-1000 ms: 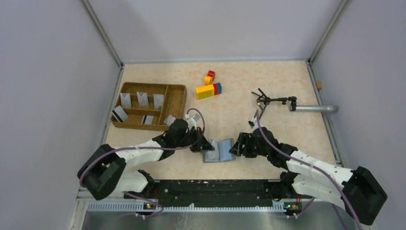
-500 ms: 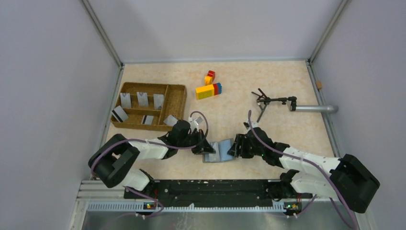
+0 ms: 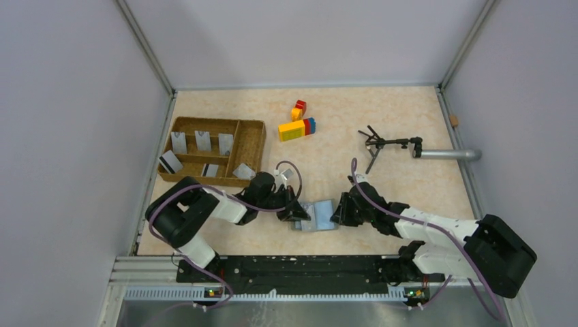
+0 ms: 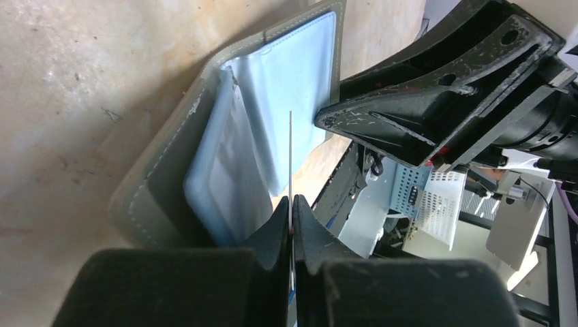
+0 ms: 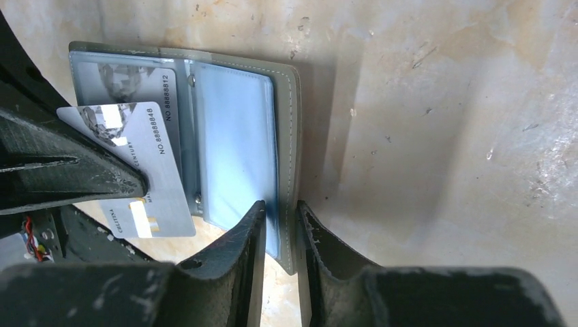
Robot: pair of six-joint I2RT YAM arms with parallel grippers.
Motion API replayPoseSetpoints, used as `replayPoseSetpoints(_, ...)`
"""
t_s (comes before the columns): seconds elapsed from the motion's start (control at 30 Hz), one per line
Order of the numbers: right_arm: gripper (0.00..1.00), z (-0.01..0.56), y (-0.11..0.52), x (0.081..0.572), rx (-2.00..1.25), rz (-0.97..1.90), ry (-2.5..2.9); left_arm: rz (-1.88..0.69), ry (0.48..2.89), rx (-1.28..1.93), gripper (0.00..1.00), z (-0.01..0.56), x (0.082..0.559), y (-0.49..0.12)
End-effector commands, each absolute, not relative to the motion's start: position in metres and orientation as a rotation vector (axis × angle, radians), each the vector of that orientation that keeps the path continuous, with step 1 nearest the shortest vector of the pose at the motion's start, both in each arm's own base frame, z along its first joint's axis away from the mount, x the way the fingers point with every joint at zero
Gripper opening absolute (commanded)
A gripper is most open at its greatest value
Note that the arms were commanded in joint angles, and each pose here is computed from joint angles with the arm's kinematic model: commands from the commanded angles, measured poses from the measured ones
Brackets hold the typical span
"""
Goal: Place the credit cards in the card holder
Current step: Insert the credit card into the card holder.
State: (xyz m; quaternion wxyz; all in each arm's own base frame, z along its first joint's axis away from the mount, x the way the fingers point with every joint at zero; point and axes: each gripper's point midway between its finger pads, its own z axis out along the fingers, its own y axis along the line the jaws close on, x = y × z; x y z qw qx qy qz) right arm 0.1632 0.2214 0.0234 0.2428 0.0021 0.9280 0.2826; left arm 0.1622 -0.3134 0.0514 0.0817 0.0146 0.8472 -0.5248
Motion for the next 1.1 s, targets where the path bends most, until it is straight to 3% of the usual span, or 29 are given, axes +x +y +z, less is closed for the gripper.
replayPoseSetpoints(0.0, 0.19, 0.034, 0.229, 0.172, 0.016, 0.767, 2.511, -1.659, 2.455, 0.089, 0.00, 0.060, 0.167, -0.323)
replayPoseSetpoints(1.07, 0.16, 0.025, 0.225, 0.170, 0.021, 0.723, 2.554, -1.739, 2.508, 0.149, 0.00, 0.037, 0.173, -0.319)
